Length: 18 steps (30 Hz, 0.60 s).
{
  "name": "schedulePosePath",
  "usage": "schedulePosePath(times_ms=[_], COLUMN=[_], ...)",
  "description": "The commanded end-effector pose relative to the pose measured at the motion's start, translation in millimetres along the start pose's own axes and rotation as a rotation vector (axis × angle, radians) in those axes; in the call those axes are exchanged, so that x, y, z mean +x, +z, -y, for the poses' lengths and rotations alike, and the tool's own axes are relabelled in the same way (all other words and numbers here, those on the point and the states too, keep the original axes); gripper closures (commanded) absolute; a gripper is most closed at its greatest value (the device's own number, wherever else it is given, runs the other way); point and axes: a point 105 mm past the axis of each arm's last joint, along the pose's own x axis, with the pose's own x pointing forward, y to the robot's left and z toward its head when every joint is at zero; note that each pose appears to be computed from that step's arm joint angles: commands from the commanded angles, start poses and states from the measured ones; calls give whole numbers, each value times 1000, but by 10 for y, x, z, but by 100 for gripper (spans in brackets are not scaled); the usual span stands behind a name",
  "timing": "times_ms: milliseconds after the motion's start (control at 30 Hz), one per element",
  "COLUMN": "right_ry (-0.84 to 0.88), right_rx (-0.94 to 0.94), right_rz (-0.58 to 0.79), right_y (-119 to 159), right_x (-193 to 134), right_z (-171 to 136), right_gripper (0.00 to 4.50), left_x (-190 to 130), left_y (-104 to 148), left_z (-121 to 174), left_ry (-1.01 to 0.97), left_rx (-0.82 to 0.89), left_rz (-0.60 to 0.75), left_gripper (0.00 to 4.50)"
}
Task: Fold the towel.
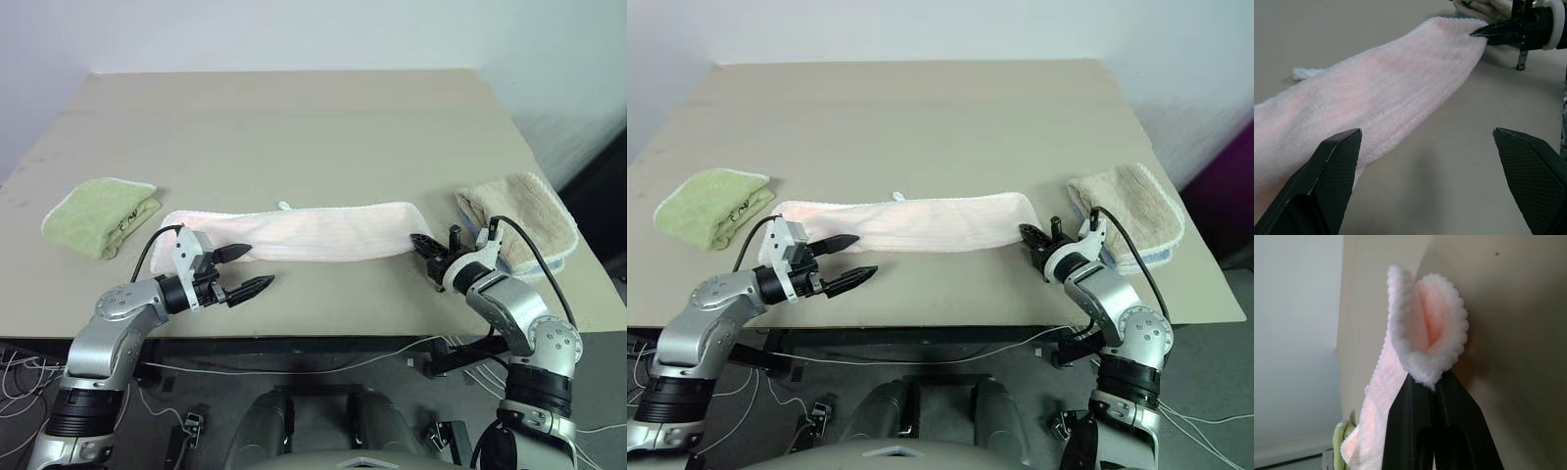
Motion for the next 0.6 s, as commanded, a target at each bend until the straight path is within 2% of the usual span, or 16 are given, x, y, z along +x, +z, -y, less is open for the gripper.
schedulePosePath(times_ms=[33,367,467,600], right_ry=[-9,48,57,30], right_rx=[-44,-201,-357,-724], right_rz=[82,164,100,-3], right_y=[242,675,549,308], right_x=[-108,-337,-294,-210], right_z=[8,-277,-400,-479], right_gripper=[445,445,445,445], left_x=[37,70,85,102], left_y=[97,56,47,47], left_z=[24,20,29,38], left_ry=[-16,-18,-20,-19], left_rx=[43,36,35,35], left_rz=[25,20,21,25], left_gripper=[0,0,0,0])
